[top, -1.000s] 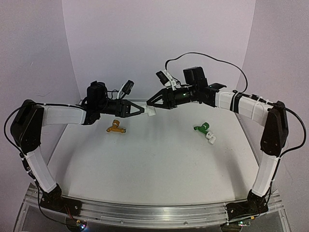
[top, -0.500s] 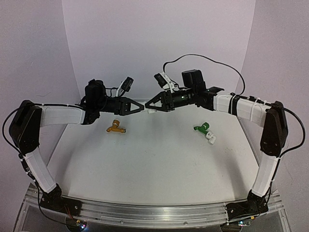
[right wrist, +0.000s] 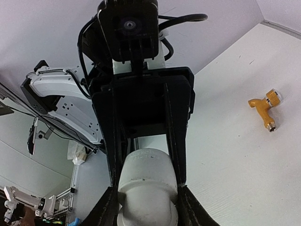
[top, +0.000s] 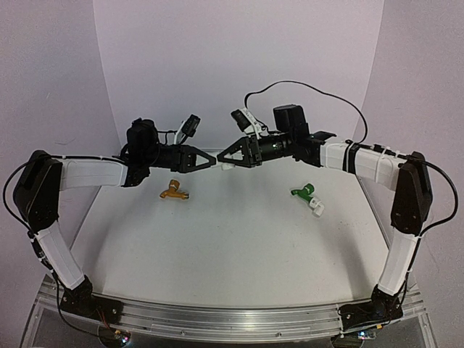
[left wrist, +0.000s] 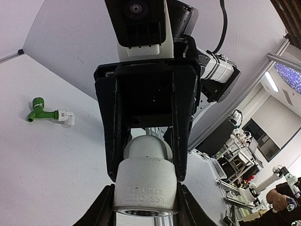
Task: Install the water faucets
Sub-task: Pass from the left arm to the right, then pick up the water faucet from the center of the board.
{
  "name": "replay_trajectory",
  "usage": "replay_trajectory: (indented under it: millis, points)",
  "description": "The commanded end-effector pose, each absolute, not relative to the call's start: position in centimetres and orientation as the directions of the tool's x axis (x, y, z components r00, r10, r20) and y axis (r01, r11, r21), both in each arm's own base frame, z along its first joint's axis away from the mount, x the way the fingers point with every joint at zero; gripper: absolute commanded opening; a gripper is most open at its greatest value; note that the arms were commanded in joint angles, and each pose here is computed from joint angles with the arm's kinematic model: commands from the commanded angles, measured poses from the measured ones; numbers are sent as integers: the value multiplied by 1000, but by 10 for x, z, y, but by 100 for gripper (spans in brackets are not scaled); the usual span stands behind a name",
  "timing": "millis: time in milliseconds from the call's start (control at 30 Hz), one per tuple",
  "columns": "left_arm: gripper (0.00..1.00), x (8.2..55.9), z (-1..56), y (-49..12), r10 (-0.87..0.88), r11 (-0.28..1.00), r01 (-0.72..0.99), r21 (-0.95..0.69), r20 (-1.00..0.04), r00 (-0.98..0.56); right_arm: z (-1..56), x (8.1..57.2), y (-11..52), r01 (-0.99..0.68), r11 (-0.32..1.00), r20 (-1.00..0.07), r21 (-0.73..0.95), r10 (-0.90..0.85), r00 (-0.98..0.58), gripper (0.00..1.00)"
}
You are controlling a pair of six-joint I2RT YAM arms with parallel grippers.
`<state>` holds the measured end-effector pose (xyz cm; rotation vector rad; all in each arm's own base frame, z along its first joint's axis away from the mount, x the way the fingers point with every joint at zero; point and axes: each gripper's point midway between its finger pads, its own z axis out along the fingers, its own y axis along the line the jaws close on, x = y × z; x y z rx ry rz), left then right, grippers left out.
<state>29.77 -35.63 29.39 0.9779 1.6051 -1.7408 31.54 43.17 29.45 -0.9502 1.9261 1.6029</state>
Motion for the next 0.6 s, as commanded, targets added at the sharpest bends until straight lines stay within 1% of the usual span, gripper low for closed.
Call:
replay_trajectory:
  millis: [0, 33, 167, 200, 267, 300, 333, 400, 433, 500, 567]
  points:
    - [6, 304, 320, -351, -23, -74, 854, -515, -856, -517, 296, 306, 436, -758, 58, -733, 650, -215, -645, 0]
    - [16, 308, 318, -349, -31, -57, 846, -530, -846, -532, 293, 308, 434, -760, 80, -735, 644, -209, -645, 0]
    - [66, 329, 307, -330, -79, 30, 808, -588, -807, -585, 280, 323, 424, -770, 221, -756, 598, -163, -634, 0]
    - [74, 336, 302, -322, -96, 60, 794, -605, -795, -599, 275, 330, 420, -767, 275, -763, 580, -148, -630, 0]
    - [85, 351, 292, -302, -136, 121, 755, -645, -764, -631, 256, 345, 405, -731, 419, -762, 539, -127, -635, 0]
    - [89, 362, 284, -289, -166, 165, 719, -675, -737, -655, 249, 357, 395, -697, 511, -770, 502, -104, -630, 0]
    - [90, 371, 278, -279, -188, 196, 686, -701, -713, -675, 235, 367, 382, -639, 605, -759, 475, -85, -645, 0]
    - [90, 389, 258, -259, -233, 290, 598, -747, -661, -713, 217, 394, 349, -485, 788, -761, 379, -33, -648, 0]
    - [90, 398, 248, -252, -249, 354, 556, -752, -649, -719, 210, 402, 334, -415, 848, -760, 331, -22, -649, 0]
    - [89, 417, 221, -236, -268, 521, 442, -730, -631, -728, 199, 416, 305, -289, 928, -758, 236, -11, -653, 0]
    - [87, 433, 196, -221, -276, 642, 328, -693, -608, -744, 195, 422, 290, -251, 938, -742, 237, 8, -671, 0]
